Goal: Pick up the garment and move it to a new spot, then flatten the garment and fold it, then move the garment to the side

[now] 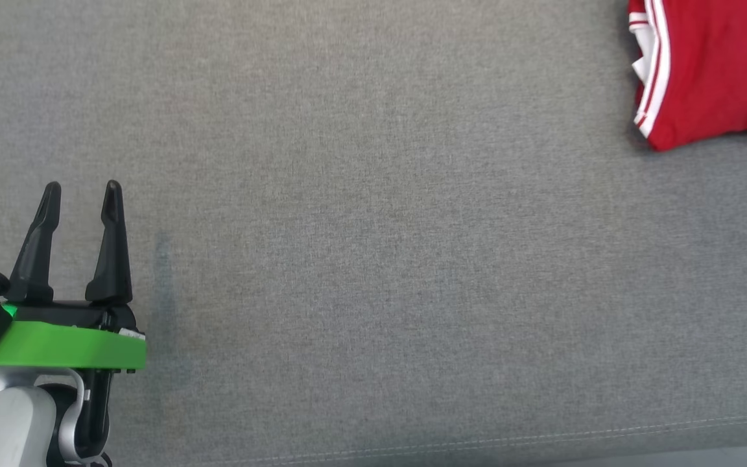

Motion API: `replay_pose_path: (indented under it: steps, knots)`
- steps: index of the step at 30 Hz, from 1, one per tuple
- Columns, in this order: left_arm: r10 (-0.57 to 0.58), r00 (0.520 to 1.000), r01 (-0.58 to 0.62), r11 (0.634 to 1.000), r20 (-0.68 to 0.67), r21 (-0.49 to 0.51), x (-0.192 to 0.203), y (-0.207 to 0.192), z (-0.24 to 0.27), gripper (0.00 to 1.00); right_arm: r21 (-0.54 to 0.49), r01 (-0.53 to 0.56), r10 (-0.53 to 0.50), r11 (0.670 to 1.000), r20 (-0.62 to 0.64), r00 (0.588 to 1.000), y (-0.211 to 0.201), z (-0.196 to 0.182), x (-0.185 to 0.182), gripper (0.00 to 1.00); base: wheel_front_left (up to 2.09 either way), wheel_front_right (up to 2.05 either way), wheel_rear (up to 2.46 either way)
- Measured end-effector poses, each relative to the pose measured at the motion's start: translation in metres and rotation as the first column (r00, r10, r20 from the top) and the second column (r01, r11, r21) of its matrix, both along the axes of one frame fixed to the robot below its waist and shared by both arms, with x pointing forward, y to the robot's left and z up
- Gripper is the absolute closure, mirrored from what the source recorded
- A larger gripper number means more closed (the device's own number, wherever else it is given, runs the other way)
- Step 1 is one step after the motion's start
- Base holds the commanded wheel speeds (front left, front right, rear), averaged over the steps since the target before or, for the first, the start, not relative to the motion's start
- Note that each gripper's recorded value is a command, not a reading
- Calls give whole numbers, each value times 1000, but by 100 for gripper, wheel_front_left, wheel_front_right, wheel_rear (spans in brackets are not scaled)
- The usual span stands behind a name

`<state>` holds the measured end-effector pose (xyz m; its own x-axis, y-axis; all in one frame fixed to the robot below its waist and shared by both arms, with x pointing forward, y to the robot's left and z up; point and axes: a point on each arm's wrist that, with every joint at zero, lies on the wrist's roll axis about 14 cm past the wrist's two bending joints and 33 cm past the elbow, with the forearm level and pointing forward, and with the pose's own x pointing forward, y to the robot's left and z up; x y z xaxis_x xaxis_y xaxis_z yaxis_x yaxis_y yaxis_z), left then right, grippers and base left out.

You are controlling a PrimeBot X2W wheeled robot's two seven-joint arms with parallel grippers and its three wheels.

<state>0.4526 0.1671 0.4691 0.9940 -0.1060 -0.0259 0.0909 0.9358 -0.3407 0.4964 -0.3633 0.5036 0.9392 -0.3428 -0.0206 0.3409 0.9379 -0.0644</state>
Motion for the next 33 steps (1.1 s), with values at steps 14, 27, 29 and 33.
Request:
replay_pose_path:
  steps: [14,27,29,33]
  knots:
    - [46,999,-43,994,-22,100,-38,15,0,0,23,-176,175,984,54,983,78,-2,-75,0,0,0,0]
    - [107,994,-104,982,-5,160,-77,37,11,0,56,-265,265,963,1,964,126,-22,-138,0,0,0,0]
    - [128,992,-126,978,-2,165,-81,44,12,0,45,-282,282,958,3,959,131,-20,-139,0,0,0,0]
    - [161,987,-157,972,-5,175,-88,54,11,0,32,-321,321,946,13,947,144,-17,-135,0,0,0,0]
